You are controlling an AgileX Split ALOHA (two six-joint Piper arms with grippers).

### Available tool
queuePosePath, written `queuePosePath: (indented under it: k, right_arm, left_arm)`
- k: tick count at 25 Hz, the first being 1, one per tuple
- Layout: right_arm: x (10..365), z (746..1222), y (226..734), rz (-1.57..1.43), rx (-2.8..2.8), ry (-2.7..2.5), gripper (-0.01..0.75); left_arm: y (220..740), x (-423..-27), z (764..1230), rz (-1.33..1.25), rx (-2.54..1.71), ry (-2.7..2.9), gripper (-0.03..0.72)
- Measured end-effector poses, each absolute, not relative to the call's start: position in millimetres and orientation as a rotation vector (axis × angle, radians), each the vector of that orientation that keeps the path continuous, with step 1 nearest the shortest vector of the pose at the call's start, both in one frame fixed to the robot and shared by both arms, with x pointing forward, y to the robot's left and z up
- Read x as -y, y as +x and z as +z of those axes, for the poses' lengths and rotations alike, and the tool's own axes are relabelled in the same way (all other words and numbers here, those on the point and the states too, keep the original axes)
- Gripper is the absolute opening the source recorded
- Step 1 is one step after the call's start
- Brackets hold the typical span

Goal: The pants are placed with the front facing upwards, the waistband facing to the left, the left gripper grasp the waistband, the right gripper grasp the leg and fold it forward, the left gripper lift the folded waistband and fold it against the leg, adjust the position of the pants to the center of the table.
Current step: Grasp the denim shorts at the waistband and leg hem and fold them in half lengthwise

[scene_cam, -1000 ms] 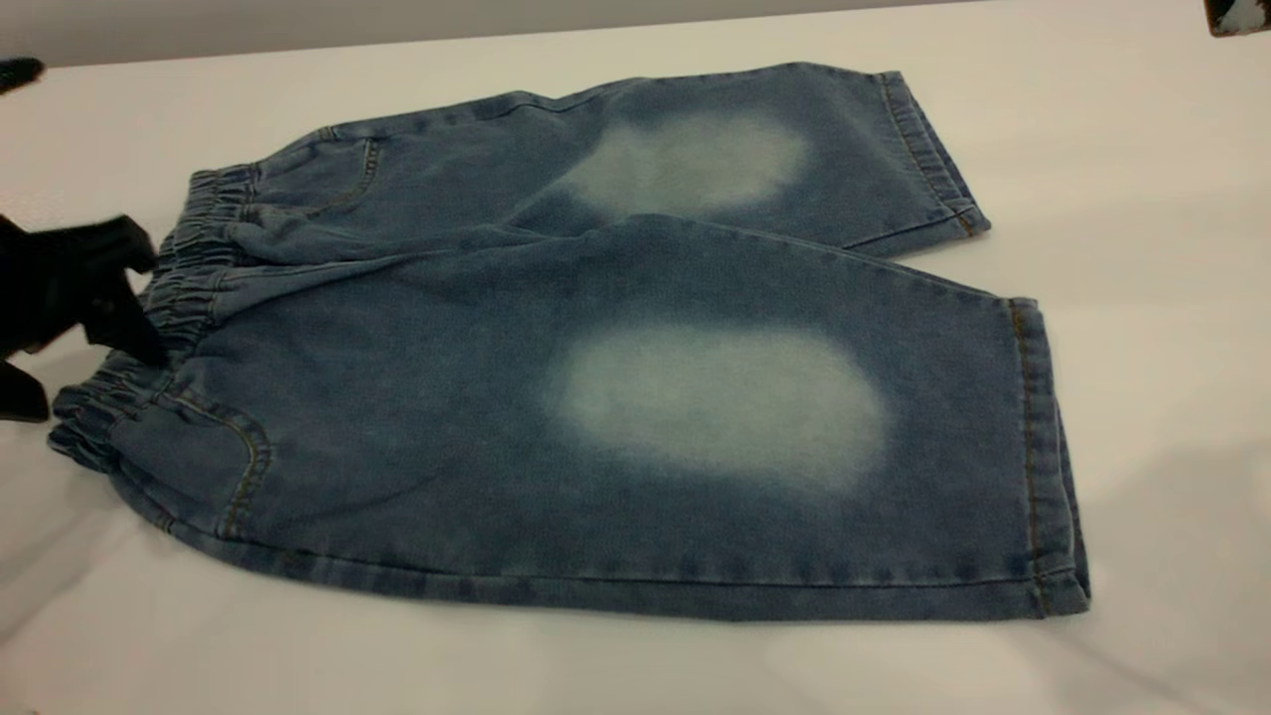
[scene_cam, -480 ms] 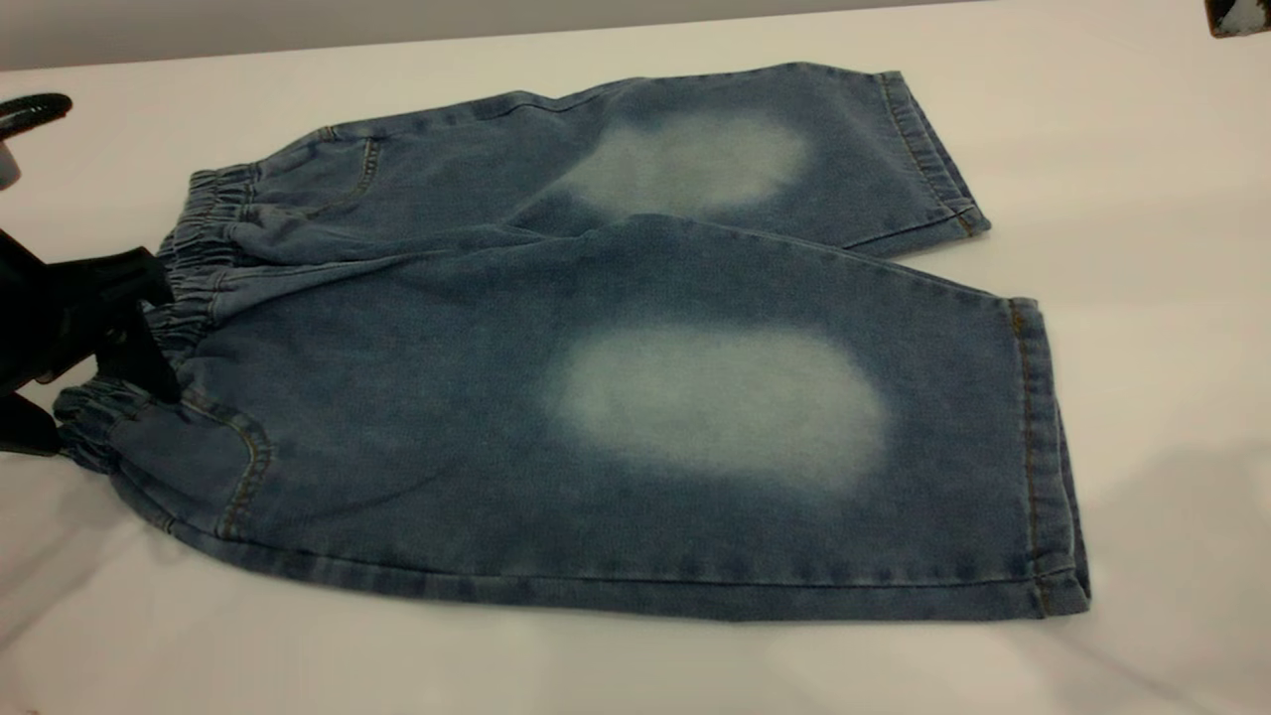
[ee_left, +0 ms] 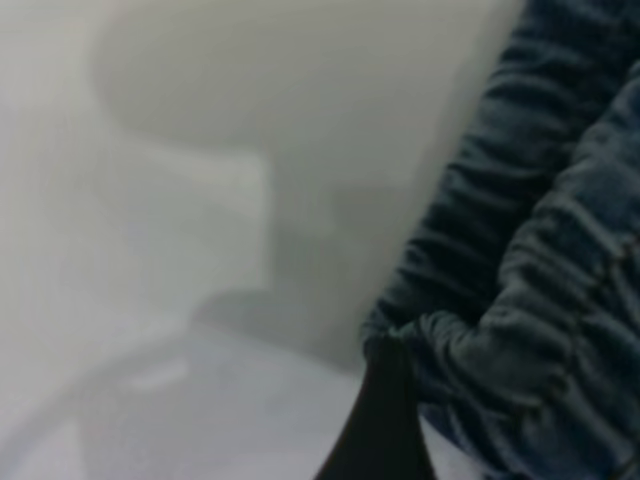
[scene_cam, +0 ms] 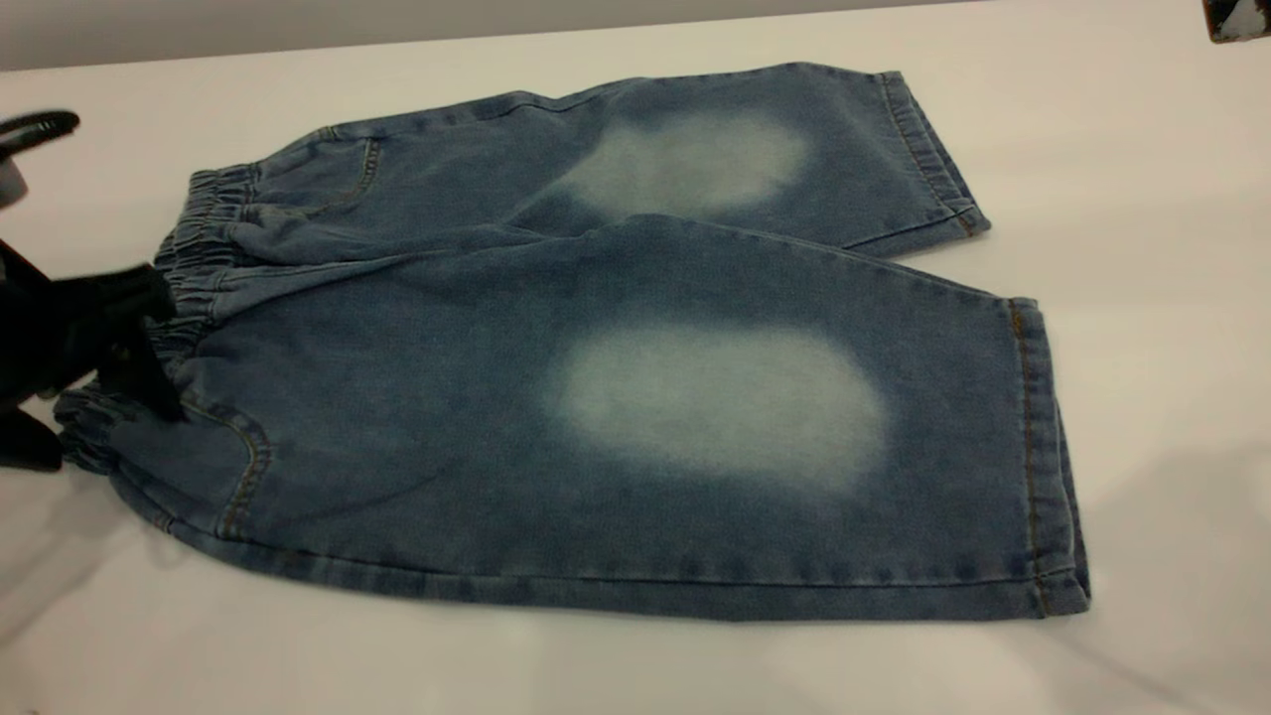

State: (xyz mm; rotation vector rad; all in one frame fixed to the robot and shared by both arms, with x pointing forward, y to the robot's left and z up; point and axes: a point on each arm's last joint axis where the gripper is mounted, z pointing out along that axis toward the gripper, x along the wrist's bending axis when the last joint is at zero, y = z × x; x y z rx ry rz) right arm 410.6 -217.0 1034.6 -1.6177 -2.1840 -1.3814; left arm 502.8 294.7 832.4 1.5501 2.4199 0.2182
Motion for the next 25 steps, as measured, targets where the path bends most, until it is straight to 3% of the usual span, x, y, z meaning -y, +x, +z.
queuePosePath:
  k: [9,16,25]
  right_arm:
    - [216.8,1034.6,410.2,-1.378,2.186,-1.612,0.498]
    - [216.9,1034.4,410.1,-1.376,2.189,-1.612,0.498]
    - [218.0,1025.7,409.0,-1.309,2.164,-1.653,0.498]
  left_arm:
    - [503.1,-295.5,823.7,0.224,-2.426,1.552,0.443]
    - [502.3,-294.9,827.3,0.214,-2.428,1.556,0.163]
    - [501.5,-294.5,831.5,0.207,-2.42,1.575,0.153]
